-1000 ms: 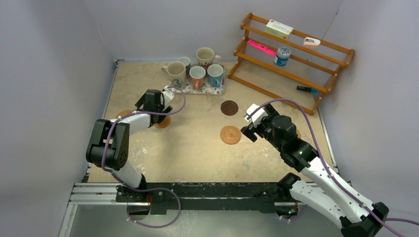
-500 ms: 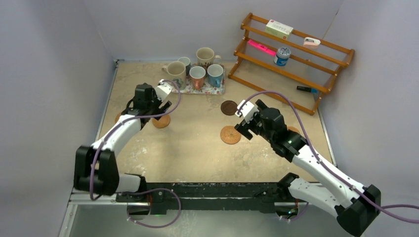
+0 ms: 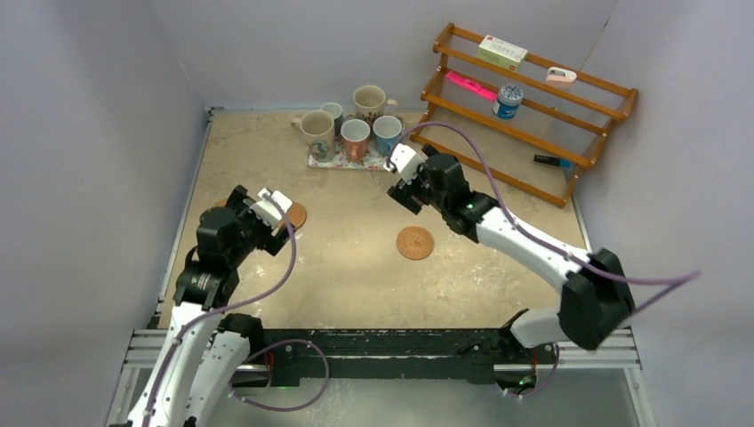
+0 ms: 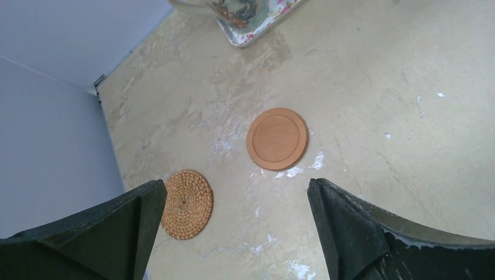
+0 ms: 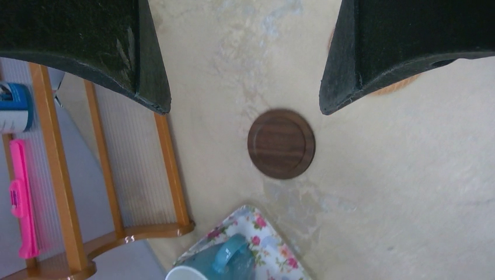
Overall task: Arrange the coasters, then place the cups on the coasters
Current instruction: Move the coaster to the center of the board.
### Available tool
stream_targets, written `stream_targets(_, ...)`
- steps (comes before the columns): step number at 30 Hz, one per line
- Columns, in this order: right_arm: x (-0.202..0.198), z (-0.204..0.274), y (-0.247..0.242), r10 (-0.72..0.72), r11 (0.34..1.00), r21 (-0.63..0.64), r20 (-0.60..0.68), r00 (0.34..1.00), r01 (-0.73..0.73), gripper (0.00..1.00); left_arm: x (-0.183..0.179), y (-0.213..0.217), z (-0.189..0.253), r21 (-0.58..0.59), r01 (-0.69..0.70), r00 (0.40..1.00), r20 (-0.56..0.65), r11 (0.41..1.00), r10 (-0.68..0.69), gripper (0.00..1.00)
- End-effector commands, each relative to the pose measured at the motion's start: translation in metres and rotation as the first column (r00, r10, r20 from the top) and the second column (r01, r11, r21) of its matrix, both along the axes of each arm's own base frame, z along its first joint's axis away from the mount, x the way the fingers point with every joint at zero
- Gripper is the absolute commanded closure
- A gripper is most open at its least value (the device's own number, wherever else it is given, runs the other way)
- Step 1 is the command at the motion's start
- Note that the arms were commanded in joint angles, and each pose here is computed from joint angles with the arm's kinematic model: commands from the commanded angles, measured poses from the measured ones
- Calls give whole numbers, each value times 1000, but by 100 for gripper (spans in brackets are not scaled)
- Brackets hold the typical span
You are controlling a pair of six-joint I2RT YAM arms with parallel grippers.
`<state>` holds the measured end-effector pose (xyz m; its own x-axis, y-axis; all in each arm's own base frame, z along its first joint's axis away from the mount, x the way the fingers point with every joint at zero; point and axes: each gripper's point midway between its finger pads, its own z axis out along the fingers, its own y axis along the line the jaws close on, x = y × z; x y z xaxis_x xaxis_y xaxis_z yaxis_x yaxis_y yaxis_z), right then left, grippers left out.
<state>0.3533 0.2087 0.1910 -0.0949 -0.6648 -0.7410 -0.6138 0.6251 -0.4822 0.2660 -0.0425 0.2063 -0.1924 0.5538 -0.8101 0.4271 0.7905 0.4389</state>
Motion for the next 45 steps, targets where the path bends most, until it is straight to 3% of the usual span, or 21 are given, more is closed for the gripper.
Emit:
stream_targets(1, 47, 15, 9, -121, 992, 40, 100, 988, 117, 1, -16, -7, -4, -50, 41, 999, 24, 998, -39, 0)
stream_targets(10, 114, -13, -23, -322, 946, 101, 198, 926, 308, 1, -19, -8, 1, -61, 43, 998, 40, 997, -40, 0)
stream_targets(17, 139, -48, -39, -351, 936, 48, 185, 918, 348, 1, -21, -7, 7, -67, 42, 997, 71, 997, -37, 0)
stream_targets(31, 143, -96, -23, -250, 968, 17, 88, 964, 249, 1, -29, -15, 14, -76, 99, 990, 110, 992, -90, 0)
stream_targets(45, 118, -153, -14, -159, 987, -34, -89, 983, 156, 1, -30, -18, 13, -81, 117, 988, 112, 990, -108, 0)
